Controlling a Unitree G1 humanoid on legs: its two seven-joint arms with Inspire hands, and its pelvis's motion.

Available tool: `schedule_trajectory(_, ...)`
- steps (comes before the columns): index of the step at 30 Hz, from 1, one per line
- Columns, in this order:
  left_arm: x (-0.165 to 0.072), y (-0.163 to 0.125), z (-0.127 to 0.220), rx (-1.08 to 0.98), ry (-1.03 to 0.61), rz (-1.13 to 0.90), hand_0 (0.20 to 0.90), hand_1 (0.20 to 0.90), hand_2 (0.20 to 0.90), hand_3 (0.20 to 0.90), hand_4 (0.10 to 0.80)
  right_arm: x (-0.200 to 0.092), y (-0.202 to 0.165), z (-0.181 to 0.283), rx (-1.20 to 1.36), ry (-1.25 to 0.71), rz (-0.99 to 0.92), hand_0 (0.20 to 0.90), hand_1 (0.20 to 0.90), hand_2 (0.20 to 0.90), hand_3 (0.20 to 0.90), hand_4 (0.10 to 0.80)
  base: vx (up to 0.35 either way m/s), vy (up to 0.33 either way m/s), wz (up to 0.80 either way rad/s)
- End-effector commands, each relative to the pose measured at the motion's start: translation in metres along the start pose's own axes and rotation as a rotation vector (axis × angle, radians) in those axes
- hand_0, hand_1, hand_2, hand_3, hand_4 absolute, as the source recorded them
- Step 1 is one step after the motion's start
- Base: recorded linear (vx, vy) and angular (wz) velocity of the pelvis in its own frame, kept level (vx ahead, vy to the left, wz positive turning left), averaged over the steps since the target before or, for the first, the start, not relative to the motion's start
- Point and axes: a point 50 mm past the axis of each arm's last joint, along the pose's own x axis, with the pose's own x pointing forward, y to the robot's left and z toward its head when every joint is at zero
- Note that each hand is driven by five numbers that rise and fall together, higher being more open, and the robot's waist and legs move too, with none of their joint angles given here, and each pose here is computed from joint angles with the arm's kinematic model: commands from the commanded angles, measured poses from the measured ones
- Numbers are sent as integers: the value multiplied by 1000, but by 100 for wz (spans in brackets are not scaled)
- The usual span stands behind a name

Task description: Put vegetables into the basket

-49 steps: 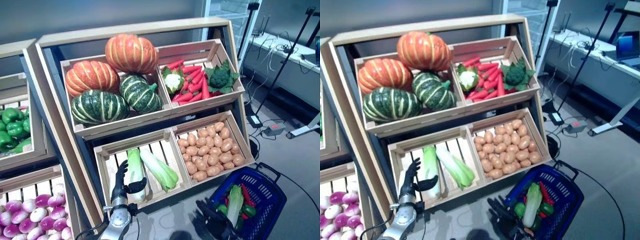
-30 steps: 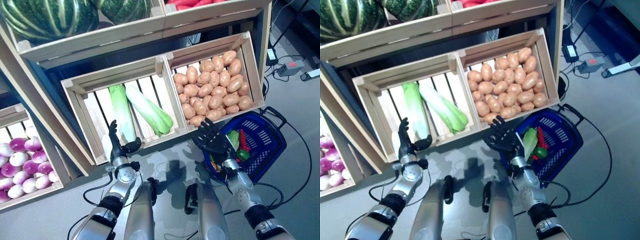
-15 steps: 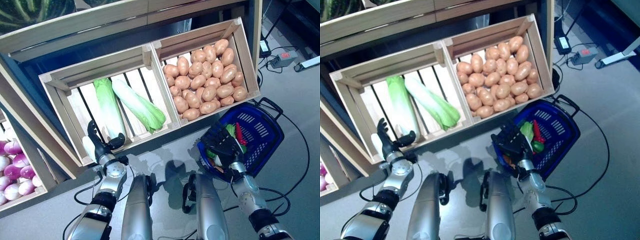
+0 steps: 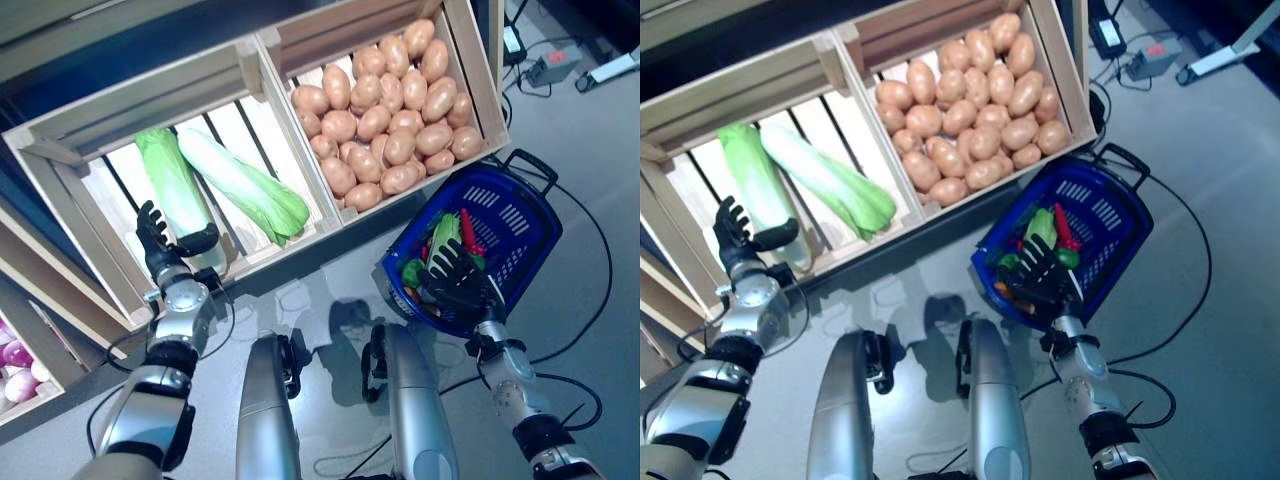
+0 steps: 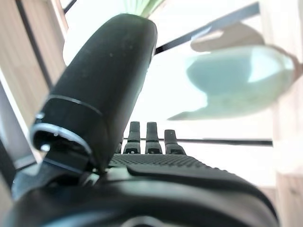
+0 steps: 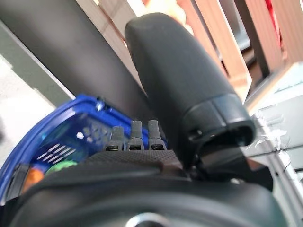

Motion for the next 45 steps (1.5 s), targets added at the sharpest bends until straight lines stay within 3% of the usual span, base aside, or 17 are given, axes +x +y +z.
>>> schedule_trajectory(1,23,11,48,-31,-116,28,900,900,900,900,800,12,2,36,27,-155,11,900,900,900,900,800,-37,10,-15)
schedule_trajectory(8,31,15,51,-105,-42,15,900,900,900,900,800,20,1,44,68,-186,-23,900,900,900,900,800,-43,-12,-2)
schedule_trajectory(22,34,5,38,24,121,-61,900,900,900,900,800,40,20,63,101,-245,-8,900,900,900,900,800,-12,-8,1)
schedule_trajectory(23,33,3,38,26,127,-84,848,848,848,848,765,40,21,63,105,-250,-11,900,900,900,900,800,0,0,0)
schedule_trajectory(24,33,2,38,22,131,-94,848,848,848,848,765,40,21,63,105,-250,-12,900,900,900,900,800,0,0,0)
schedule_trajectory(25,33,1,37,9,133,-113,300,300,300,300,400,40,20,63,107,-252,-14,900,900,900,900,800,0,0,0)
schedule_trajectory(37,31,12,27,-7,155,-138,300,300,300,300,400,29,8,55,144,-243,-54,900,900,900,900,800,0,0,0)
schedule_trajectory(45,22,36,-8,9,219,-119,300,300,300,300,400,12,-2,37,134,-213,-76,900,900,900,900,800,73,-11,-5)
